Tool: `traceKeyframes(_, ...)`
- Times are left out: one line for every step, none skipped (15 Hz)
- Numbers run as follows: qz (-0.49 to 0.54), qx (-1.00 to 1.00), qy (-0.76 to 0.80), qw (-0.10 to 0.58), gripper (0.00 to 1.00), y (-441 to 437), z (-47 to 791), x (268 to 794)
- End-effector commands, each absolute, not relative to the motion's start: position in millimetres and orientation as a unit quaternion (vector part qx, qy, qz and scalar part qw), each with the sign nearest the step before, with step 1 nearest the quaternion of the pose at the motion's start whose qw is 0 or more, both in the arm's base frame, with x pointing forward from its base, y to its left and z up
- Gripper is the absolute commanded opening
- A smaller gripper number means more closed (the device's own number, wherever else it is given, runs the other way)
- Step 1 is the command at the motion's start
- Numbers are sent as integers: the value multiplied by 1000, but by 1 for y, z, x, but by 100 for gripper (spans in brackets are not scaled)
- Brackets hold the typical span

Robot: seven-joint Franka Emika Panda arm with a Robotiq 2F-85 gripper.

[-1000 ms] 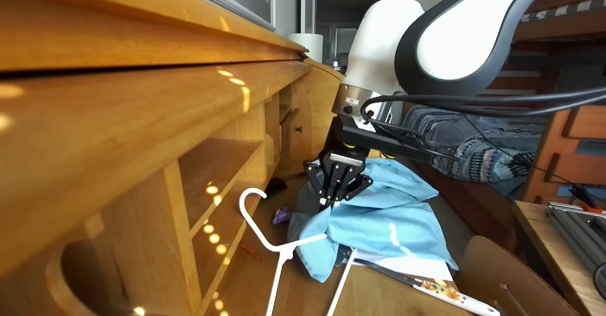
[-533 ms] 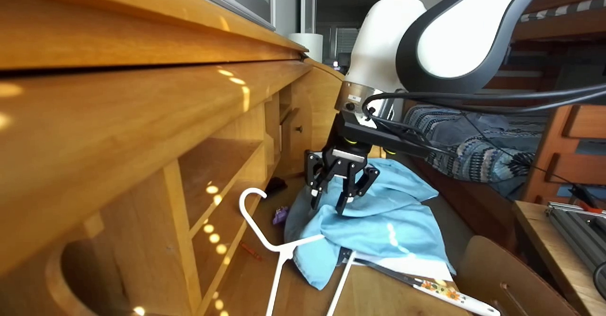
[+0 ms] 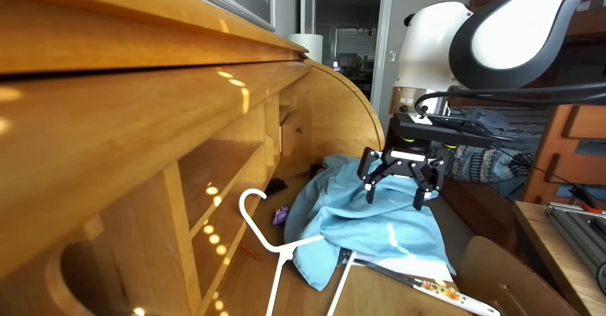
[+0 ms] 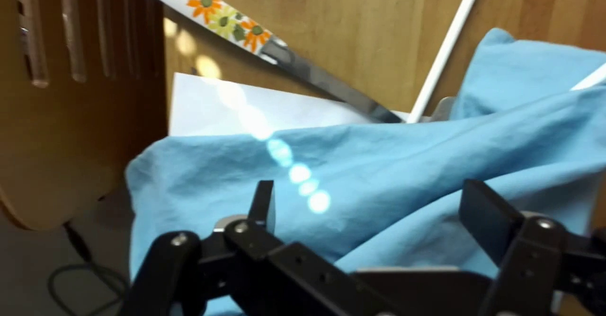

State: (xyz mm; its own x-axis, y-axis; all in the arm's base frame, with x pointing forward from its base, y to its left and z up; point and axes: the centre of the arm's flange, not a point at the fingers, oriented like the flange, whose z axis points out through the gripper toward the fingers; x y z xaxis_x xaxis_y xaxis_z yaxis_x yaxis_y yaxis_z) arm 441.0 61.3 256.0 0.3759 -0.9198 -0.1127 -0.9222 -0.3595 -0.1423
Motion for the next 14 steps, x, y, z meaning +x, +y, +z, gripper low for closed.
traceKeyframes(20,-782,620,65,100,27,270,394)
traceKeyframes(23,-766,639,63,100,20,266,389)
traceKeyframes(26,-750,657,67,100,14,263,387)
traceKeyframes(32,-733,676,71,100,8,255,388)
traceKeyframes(26,-715,695,70,100,4,250,390)
traceKeyframes(26,-694,715,75,100,0,244,394)
traceKeyframes(27,-677,732,77,100,-4,238,398)
traceKeyframes(29,-659,747,83,100,-7,233,402)
traceKeyframes(36,-643,760,85,100,-8,228,405)
traceKeyframes(41,-630,771,81,100,-8,223,405)
traceKeyframes(49,-620,780,75,100,-8,216,404)
traceKeyframes(56,-610,787,69,100,-8,210,402)
traceKeyframes(61,-600,795,65,100,-10,203,400)
traceKeyframes(65,-591,802,61,100,-12,197,398)
